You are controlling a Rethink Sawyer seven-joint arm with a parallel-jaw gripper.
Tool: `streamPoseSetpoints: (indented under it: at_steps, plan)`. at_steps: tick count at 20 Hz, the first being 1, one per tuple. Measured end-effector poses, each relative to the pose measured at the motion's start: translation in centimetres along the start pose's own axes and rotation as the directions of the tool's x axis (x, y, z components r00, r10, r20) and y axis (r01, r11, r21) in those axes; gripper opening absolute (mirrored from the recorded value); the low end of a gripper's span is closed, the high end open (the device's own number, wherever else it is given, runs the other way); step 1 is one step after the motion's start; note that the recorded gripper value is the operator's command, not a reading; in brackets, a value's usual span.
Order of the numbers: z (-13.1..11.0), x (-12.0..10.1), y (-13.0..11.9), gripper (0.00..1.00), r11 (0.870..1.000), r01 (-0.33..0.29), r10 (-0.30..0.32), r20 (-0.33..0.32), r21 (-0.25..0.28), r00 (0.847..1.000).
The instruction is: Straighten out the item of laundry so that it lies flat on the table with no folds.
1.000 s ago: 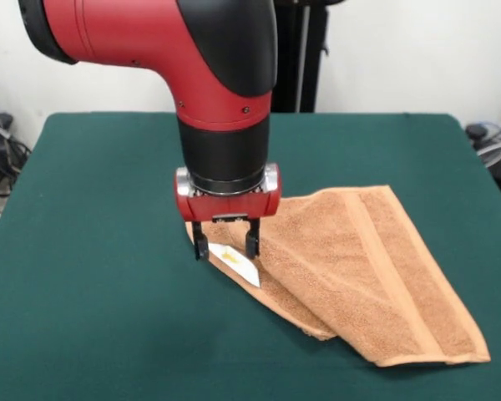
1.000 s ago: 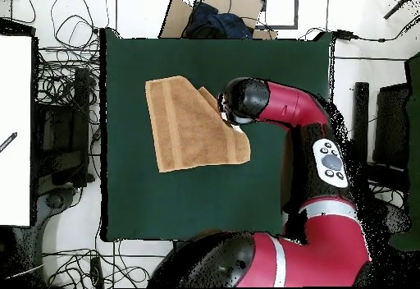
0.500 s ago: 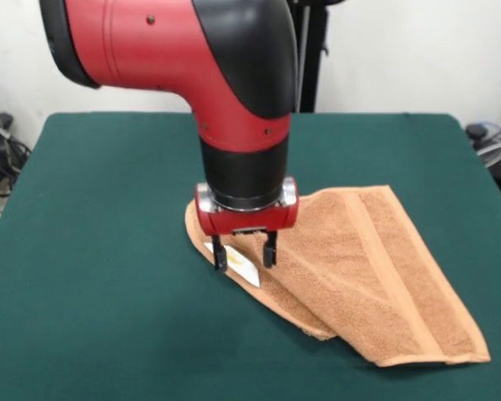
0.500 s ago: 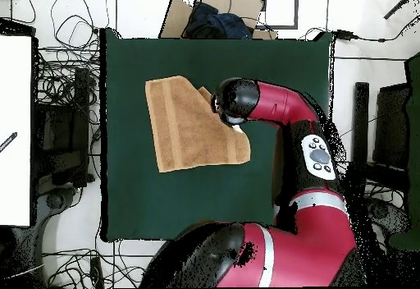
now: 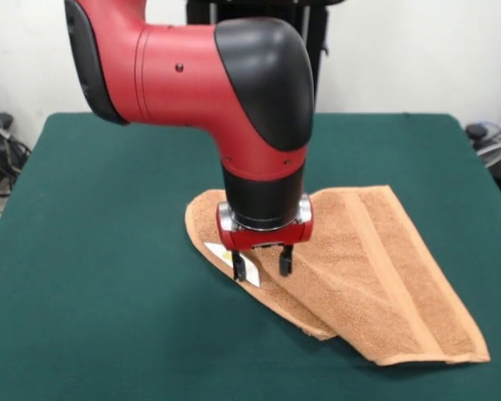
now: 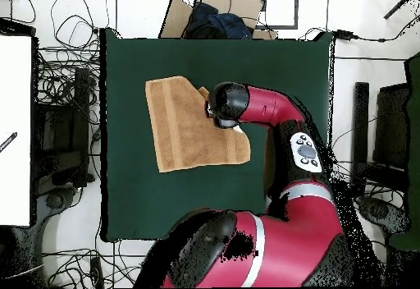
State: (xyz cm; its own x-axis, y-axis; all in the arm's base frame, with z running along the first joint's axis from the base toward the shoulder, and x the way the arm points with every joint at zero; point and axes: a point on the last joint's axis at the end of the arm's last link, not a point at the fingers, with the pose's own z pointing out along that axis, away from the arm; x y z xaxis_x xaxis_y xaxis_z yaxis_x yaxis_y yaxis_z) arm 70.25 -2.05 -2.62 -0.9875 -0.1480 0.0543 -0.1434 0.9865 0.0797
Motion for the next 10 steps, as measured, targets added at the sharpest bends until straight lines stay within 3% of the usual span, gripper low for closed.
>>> streamPoseSetpoints:
  at_steps: [10]
  plan:
    - [1.7,0.1,0.1,1.00,1.000,-0.012,0.012,-0.012,-0.016,1.000]
